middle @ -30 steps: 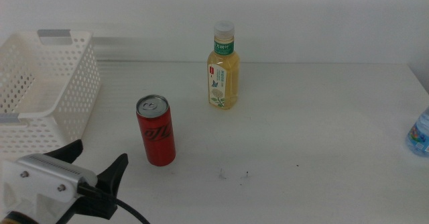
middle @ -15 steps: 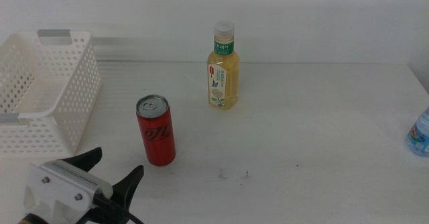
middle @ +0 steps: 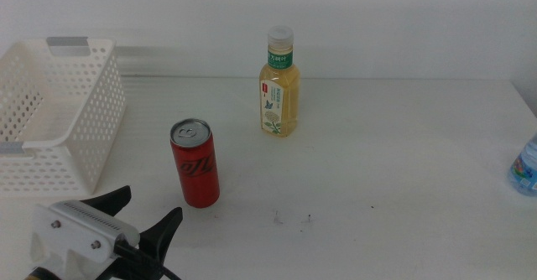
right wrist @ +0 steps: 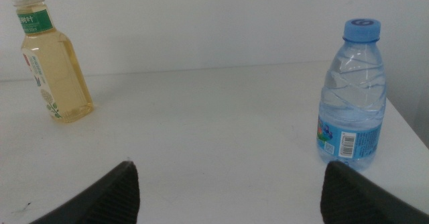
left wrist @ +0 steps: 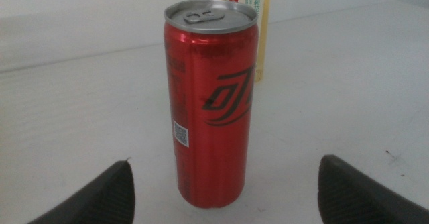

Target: Use arms to grab the bottles and put them into the dustbin to the left of the table.

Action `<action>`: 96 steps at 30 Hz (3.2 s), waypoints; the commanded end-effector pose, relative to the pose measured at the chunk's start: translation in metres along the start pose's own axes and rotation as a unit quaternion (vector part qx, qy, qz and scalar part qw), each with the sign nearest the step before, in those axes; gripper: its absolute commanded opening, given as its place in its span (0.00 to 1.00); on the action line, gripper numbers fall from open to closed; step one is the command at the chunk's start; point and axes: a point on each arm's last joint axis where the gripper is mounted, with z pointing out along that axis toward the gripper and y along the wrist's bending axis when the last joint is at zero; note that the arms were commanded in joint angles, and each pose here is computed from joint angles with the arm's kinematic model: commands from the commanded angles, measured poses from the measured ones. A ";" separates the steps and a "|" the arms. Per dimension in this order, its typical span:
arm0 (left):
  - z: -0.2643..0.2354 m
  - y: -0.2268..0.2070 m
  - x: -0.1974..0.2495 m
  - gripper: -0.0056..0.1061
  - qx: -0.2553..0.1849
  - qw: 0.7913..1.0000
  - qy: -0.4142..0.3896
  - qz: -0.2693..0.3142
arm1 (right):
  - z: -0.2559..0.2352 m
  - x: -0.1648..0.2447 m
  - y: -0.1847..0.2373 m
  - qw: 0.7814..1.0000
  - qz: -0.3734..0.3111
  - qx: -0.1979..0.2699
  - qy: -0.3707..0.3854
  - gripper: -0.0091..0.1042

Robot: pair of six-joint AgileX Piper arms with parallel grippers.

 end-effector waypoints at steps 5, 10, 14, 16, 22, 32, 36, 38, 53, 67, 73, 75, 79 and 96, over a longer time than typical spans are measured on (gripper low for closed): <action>0.014 0.000 -0.009 0.89 0.010 1.000 -0.024 -0.003 | 0.000 0.000 0.000 1.000 -0.006 0.001 -0.004 0.85; 0.030 0.002 -0.007 0.89 0.012 1.000 -0.014 -0.012 | 0.000 0.000 0.000 1.000 -0.006 0.001 -0.004 0.85; 0.040 0.004 0.002 0.89 0.013 1.000 0.007 -0.019 | 0.000 0.000 0.000 1.000 -0.006 0.001 -0.004 0.85; 0.046 0.005 0.005 0.89 0.013 1.000 0.016 -0.020 | 0.000 0.000 0.000 1.000 -0.006 0.001 -0.004 0.85; 0.065 0.007 0.010 0.89 0.018 0.999 0.024 -0.024 | 0.000 0.000 0.000 1.000 -0.006 0.001 -0.004 0.85; 0.099 0.012 0.013 0.89 0.024 0.999 0.017 -0.020 | 0.000 0.000 0.000 1.000 -0.006 0.001 -0.004 0.85; 0.110 0.014 0.015 0.89 0.025 0.999 0.015 -0.019 | 0.000 0.000 0.000 1.000 -0.006 0.001 -0.004 0.85; 0.116 0.015 0.015 0.89 0.026 0.999 0.012 -0.019 | 0.000 0.000 0.000 1.000 -0.006 0.001 -0.004 0.85; 0.135 0.017 0.022 0.89 0.031 0.999 0.013 -0.028 | 0.000 0.000 0.000 1.000 -0.006 0.001 -0.004 0.85; 0.137 0.015 0.021 0.53 0.043 0.999 0.010 -0.023 | 0.000 0.000 0.000 1.000 -0.006 0.001 -0.004 0.85; 0.136 0.013 0.019 0.42 0.055 0.998 0.010 -0.031 | 0.000 0.000 0.000 1.000 -0.006 0.001 -0.004 0.85; 0.133 0.012 0.015 0.42 0.059 0.998 0.004 -0.026 | 0.000 0.000 0.000 1.000 -0.006 0.001 -0.004 0.85; 0.122 0.010 -0.002 0.42 0.060 0.998 -0.019 -0.020 | 0.000 0.000 0.000 1.000 -0.006 0.001 -0.004 0.85; 0.068 0.001 -0.090 0.42 0.047 0.993 -0.108 0.004 | 0.000 0.000 0.000 1.000 -0.006 0.001 -0.004 0.85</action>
